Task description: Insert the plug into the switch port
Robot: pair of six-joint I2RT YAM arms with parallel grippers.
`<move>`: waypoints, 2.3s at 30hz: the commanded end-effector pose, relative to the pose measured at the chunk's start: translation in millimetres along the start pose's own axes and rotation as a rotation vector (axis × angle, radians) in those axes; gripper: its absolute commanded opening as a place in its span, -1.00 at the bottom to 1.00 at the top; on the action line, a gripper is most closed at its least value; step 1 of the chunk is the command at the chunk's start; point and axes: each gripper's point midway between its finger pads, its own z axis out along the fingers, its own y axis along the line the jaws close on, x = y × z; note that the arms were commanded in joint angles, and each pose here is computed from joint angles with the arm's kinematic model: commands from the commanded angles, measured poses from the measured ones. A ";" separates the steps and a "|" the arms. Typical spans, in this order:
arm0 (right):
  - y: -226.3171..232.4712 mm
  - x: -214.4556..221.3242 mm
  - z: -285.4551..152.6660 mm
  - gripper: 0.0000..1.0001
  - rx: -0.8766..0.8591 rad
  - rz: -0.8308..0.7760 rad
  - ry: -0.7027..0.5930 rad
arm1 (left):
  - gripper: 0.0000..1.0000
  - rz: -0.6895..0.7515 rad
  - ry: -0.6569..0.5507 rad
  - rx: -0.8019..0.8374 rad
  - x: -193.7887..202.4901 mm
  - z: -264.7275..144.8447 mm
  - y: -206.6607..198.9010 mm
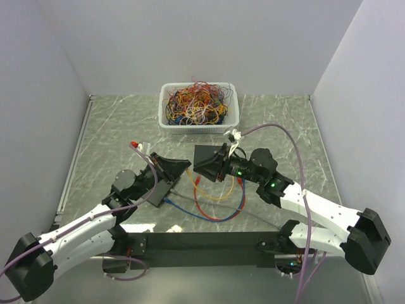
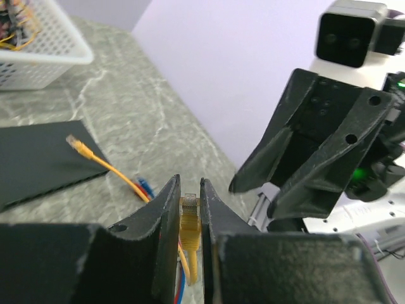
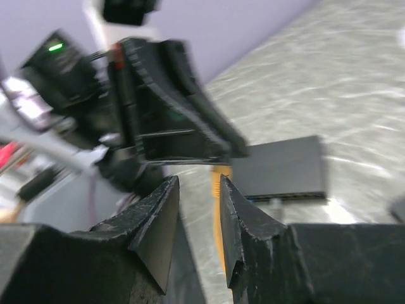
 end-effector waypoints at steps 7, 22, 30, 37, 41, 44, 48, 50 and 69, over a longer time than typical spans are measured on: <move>32.8 0.0 5.7 -0.16 -0.214 -0.010 0.032 | -0.99 0.058 -0.105 0.235 -22.9 -11.7 -47.7; 27.1 1.8 13.3 -0.11 -0.211 0.008 0.038 | -0.99 0.050 -0.108 0.267 -23.3 -13.0 -53.2; 29.6 1.0 14.4 -0.16 -0.227 0.017 0.036 | -0.99 0.041 -0.105 0.273 -22.0 -11.5 -53.1; 29.2 4.9 16.3 -0.29 -0.243 0.037 0.043 | -0.99 0.043 -0.111 0.276 -23.3 -12.6 -54.2; 28.7 6.5 16.8 -0.39 -0.242 0.042 0.044 | -0.99 0.041 -0.106 0.272 -21.4 -12.8 -52.4; 26.3 7.6 16.5 -0.39 -0.233 0.045 0.042 | -0.99 0.040 -0.105 0.266 -20.9 -12.7 -50.9; 30.8 4.8 14.5 -0.28 -0.247 0.042 0.035 | -0.99 0.041 -0.106 0.262 -20.6 -13.0 -50.2; 31.0 5.5 14.7 -0.28 -0.251 0.040 0.037 | -0.99 0.040 -0.108 0.262 -20.8 -13.2 -50.1; 22.0 13.5 14.9 -1.00 -0.213 0.040 0.060 | -0.48 0.027 -0.044 0.187 -10.8 -4.4 -36.4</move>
